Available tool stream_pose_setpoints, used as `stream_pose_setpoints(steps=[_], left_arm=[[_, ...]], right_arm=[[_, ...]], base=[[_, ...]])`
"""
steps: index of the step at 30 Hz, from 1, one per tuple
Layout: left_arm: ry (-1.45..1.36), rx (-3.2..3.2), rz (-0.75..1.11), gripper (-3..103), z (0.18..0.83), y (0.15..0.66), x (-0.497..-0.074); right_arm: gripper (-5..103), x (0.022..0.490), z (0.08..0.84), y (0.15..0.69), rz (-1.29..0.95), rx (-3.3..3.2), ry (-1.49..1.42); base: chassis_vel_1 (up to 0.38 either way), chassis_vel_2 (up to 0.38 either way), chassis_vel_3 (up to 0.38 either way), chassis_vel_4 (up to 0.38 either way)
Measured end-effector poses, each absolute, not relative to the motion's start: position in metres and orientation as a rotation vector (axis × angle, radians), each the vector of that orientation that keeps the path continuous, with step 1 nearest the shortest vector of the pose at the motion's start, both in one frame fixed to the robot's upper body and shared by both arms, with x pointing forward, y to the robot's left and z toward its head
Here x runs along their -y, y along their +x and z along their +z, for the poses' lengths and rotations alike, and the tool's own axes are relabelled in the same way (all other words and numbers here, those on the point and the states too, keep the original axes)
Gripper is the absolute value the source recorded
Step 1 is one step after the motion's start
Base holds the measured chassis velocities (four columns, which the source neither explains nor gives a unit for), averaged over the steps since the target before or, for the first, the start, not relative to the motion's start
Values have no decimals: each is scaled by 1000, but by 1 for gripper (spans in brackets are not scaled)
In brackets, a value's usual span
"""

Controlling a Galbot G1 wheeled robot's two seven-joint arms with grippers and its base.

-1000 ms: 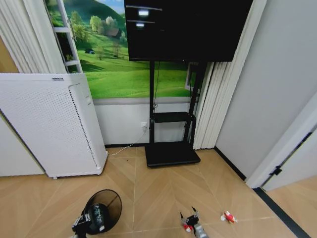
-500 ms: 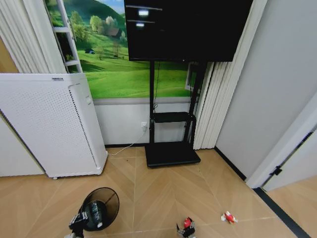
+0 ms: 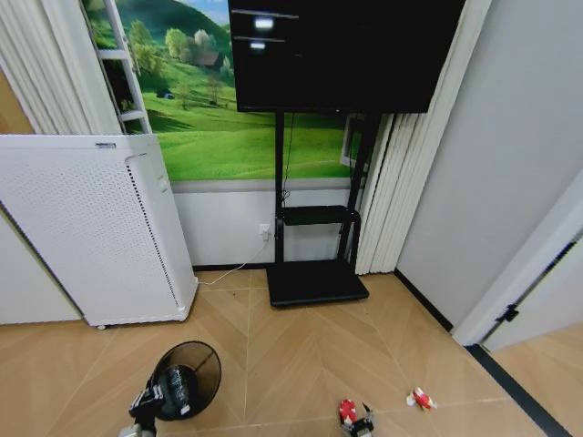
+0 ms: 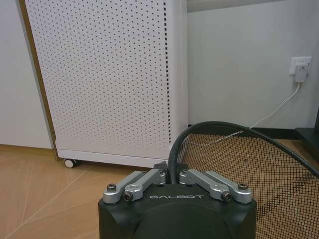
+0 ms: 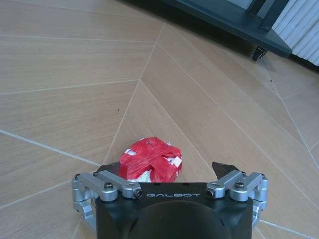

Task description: Pick up the trash bin and place the garbage on the floor into it.

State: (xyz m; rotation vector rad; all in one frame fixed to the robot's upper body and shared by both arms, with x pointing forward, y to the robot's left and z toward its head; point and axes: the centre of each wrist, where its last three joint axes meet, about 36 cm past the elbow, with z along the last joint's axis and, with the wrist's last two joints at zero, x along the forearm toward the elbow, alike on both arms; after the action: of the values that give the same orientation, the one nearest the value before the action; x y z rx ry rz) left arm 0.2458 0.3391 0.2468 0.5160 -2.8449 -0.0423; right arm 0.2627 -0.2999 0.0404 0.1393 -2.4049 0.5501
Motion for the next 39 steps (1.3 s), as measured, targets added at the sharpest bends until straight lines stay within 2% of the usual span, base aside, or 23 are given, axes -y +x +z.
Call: stream_pose_setpoints(steps=[36,39], left_arm=[[541,2850,-33,6,248,242,-349],[542,2848,-34,6,247,242,-351]], right_arm=[[101,291,33,264,574,2373,225],[92,291,34,268,575,2376,242]], base=[[0,0,0,0],[0,0,0,0]])
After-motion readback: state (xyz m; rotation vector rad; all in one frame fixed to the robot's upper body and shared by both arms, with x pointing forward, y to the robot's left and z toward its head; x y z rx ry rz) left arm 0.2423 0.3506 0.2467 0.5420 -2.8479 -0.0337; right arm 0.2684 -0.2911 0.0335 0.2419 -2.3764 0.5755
